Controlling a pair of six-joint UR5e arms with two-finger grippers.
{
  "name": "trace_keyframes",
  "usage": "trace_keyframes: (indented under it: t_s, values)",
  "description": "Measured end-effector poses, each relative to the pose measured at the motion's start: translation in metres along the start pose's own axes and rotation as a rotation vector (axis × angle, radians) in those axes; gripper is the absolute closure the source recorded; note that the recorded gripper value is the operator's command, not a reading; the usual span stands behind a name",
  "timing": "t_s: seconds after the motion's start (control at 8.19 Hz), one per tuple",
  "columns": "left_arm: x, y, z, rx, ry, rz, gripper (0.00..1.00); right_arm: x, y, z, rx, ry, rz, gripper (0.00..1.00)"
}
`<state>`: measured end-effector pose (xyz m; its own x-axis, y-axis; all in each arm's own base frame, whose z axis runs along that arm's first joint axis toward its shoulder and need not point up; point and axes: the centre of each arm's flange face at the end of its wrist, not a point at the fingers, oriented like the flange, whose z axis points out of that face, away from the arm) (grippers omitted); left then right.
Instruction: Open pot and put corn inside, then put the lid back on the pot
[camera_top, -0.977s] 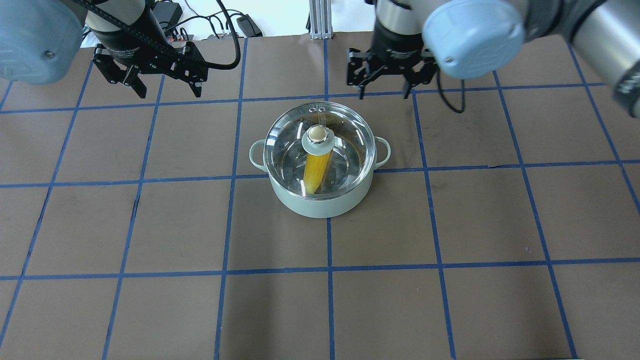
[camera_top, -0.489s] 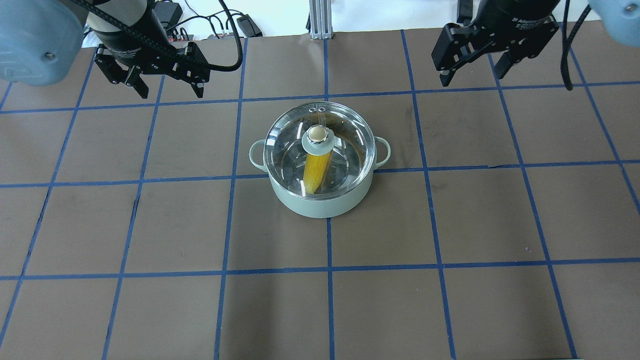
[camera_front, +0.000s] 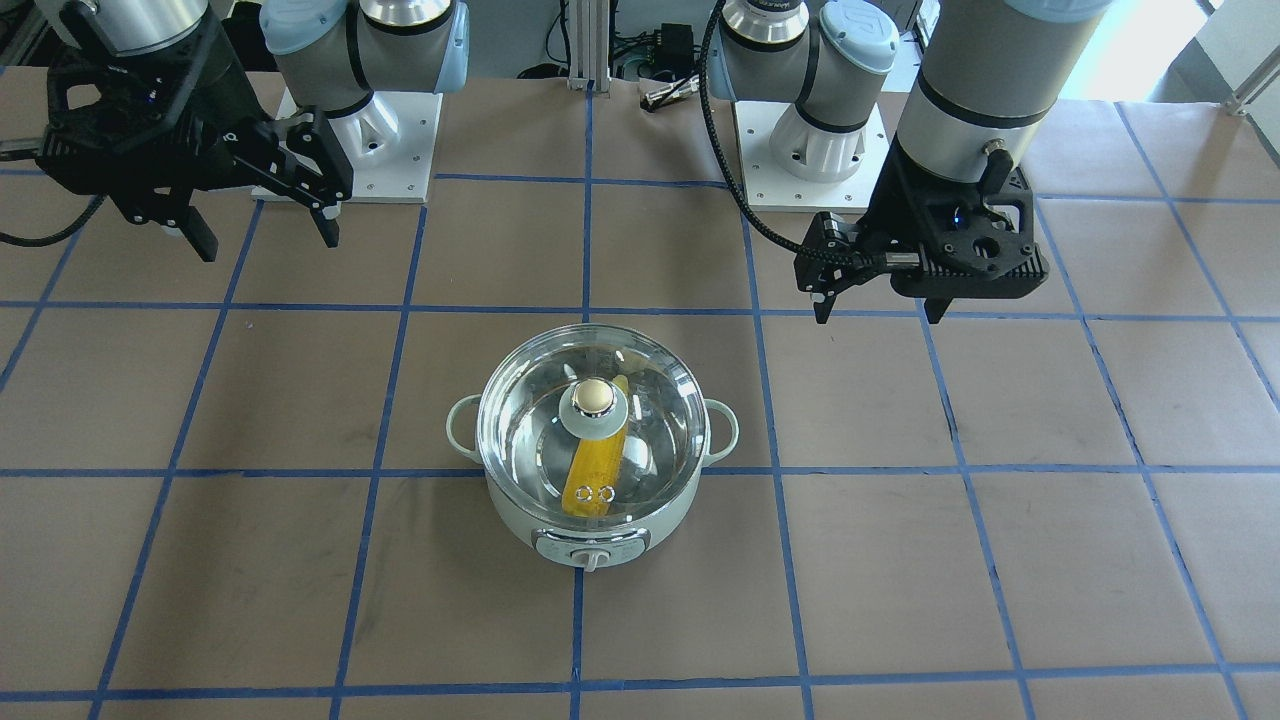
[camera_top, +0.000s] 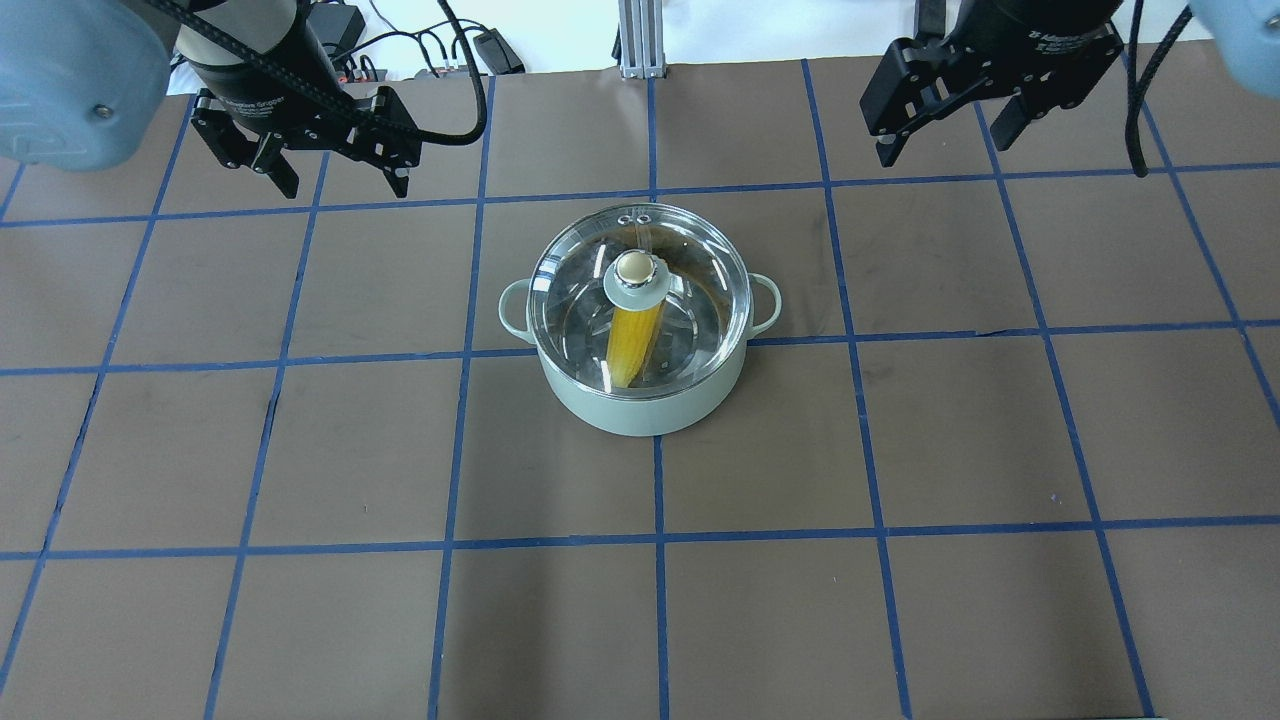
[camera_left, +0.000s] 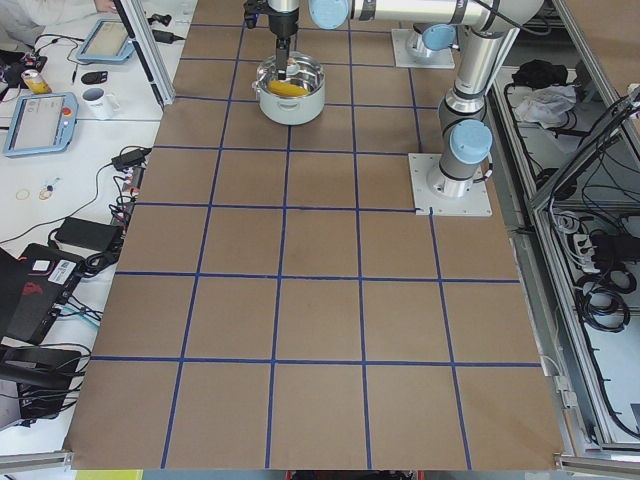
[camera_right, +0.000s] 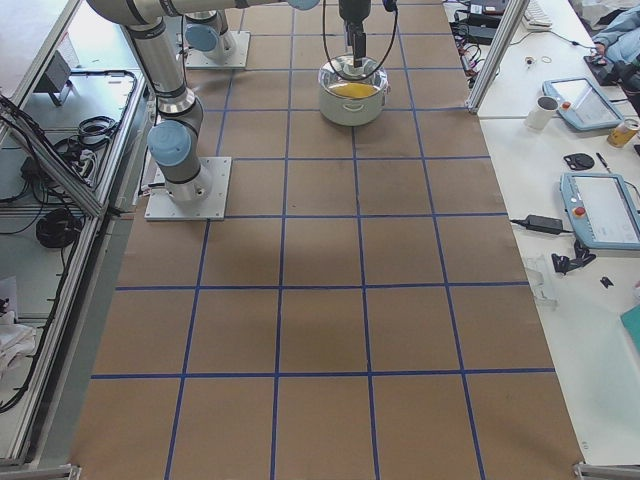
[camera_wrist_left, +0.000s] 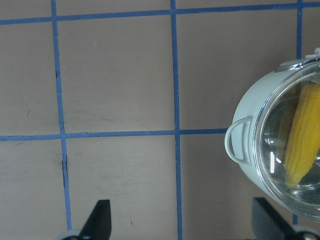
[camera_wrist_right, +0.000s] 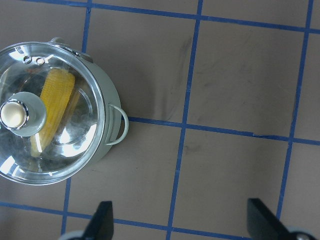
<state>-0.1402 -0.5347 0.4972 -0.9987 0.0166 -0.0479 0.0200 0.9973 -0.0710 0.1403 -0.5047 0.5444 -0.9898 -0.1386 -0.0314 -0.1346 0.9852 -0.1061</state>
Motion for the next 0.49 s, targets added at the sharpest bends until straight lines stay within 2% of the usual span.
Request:
trace_keyframes:
  t_s: [0.49]
  values:
    - [0.000, 0.000, 0.001, -0.001, -0.001, 0.001, 0.00, -0.025, 0.000, 0.002, 0.014, 0.001, -0.007, 0.01]
